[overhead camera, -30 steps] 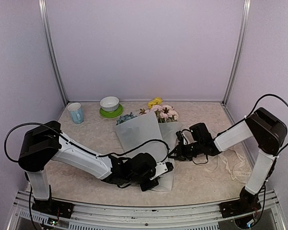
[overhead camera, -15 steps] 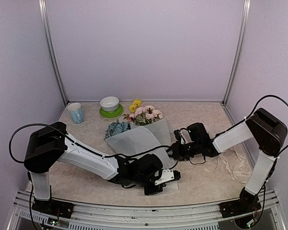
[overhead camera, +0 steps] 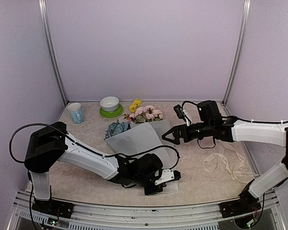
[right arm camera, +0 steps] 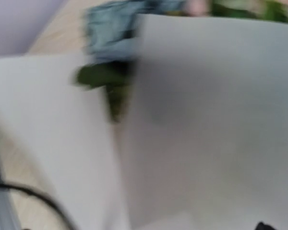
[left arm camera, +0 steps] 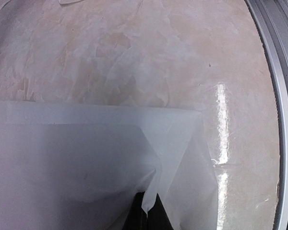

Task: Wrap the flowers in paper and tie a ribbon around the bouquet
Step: Pass from the left arm to the right

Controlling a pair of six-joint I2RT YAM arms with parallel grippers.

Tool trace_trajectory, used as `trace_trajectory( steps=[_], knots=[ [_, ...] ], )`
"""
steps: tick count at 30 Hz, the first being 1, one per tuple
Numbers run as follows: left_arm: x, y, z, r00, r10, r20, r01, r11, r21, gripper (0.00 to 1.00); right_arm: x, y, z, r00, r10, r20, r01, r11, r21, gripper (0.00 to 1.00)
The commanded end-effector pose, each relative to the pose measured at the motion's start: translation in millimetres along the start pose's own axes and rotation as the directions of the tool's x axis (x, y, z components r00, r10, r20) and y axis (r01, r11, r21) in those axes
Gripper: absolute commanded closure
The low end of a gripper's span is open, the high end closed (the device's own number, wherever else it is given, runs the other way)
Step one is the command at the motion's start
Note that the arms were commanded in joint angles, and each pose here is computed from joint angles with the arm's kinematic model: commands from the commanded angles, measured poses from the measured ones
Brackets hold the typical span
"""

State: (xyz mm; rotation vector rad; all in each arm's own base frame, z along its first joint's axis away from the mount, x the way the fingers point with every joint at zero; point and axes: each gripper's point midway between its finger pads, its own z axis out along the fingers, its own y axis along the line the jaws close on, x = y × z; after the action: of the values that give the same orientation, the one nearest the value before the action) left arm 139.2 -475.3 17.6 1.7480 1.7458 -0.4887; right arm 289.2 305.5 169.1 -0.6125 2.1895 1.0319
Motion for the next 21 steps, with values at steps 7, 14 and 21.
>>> trace_trajectory(
  steps=[7, 14, 21],
  knots=[
    [23, -10, 8, 0.996, -0.012, -0.087, 0.016, 0.999, 0.047, 1.00, -1, 35, 53, 0.975, -0.195, -0.105, 0.166, 0.958, -0.232, 0.28],
    [-1, -7, -10, 0.998, -0.048, -0.033, 0.050, 0.996, 0.070, 0.74, -8, 20, 59, 0.989, -0.133, -0.065, 0.120, 0.977, -0.175, 1.00],
    [-74, -23, -53, 0.989, -0.109, 0.096, 0.077, 0.955, 0.286, 0.57, 10, -28, 68, 0.996, -0.013, -0.088, 0.007, 0.998, -0.064, 1.00]
  ],
)
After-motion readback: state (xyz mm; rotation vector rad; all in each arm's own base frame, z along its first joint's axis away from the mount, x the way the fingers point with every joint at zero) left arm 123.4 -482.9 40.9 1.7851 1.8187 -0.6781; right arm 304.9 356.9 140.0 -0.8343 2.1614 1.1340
